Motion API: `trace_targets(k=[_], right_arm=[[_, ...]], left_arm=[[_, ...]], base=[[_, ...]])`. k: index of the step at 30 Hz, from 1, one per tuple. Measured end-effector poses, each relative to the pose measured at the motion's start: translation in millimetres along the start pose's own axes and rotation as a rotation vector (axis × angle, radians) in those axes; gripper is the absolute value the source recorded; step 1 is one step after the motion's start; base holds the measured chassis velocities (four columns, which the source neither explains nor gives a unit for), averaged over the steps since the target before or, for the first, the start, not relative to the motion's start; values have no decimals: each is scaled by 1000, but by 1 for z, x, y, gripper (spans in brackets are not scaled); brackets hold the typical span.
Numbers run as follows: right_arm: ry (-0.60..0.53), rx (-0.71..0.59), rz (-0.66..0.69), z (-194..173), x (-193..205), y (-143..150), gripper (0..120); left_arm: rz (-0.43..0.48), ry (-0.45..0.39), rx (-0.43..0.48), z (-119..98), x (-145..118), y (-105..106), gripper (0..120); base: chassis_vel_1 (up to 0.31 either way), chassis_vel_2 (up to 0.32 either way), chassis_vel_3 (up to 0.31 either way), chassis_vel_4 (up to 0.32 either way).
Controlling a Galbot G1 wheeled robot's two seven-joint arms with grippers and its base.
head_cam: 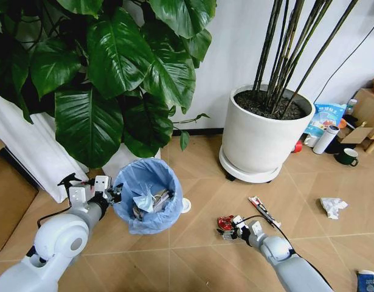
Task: Pick up the trash bin and place the garbage on the floor into it.
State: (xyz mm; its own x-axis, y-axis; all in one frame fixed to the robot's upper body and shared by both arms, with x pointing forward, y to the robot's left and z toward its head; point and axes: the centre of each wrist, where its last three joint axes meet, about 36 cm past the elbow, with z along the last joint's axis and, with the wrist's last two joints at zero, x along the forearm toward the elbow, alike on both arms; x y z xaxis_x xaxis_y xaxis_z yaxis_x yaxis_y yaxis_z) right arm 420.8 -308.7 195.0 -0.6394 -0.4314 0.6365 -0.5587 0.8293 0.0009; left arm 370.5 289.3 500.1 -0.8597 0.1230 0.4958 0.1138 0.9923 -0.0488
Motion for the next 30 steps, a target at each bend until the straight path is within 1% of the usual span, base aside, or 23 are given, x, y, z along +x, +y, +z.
trace_targets(k=[2,4,5,9,10,11,12,13,14,17,18,22,23,25,30], right_arm=[[-1,-1,2,1,-1,0,98],[4,-4,7,6,-4,0,87],[4,-4,7,6,-4,0,87],[-3,-7,13,8,-3,0,71],[-3,-7,13,8,-3,0,71],[-5,-8,14,8,-4,0,63],[-6,-9,16,8,-4,1,62],[-8,-10,19,8,-4,1,55],[-8,-10,19,8,-4,1,55],[-11,-13,26,8,-4,3,41],[-11,-13,26,8,-4,3,41],[-18,-23,39,6,-4,2,23],[-18,-23,39,6,-4,2,23],[-26,-29,46,5,-3,2,15],[-51,-44,67,-1,1,1,14]], left_arm=[[0,0,0,0,0,0,0],[0,-1,1,-1,-2,1,0],[0,-1,1,-1,-2,1,0],[2,-1,0,-1,-3,1,0],[2,-1,0,-1,-3,1,0],[2,-3,-1,-2,-3,1,0],[2,-3,-1,-2,-3,1,0],[2,-4,-1,-2,-3,1,0],[2,-4,-1,-2,-3,1,0],[2,-5,-2,-3,-3,1,0],[2,-5,-2,-3,-3,1,0],[2,-5,-2,-3,-3,1,0],[2,-5,-2,-3,-3,1,0],[3,-5,-2,-3,-3,1,0],[5,-8,-3,-4,-2,0,0]], base=[[0,0,0,0],[0,0,0,0],[0,0,0,0],[0,0,0,0],[0,0,0,0],[0,0,0,0],[0,0,0,0],[0,0,0,0],[0,0,0,0],[0,0,0,0],[0,0,0,0],[0,0,0,0],[0,0,0,0],[0,0,0,0],[0,0,0,0]])
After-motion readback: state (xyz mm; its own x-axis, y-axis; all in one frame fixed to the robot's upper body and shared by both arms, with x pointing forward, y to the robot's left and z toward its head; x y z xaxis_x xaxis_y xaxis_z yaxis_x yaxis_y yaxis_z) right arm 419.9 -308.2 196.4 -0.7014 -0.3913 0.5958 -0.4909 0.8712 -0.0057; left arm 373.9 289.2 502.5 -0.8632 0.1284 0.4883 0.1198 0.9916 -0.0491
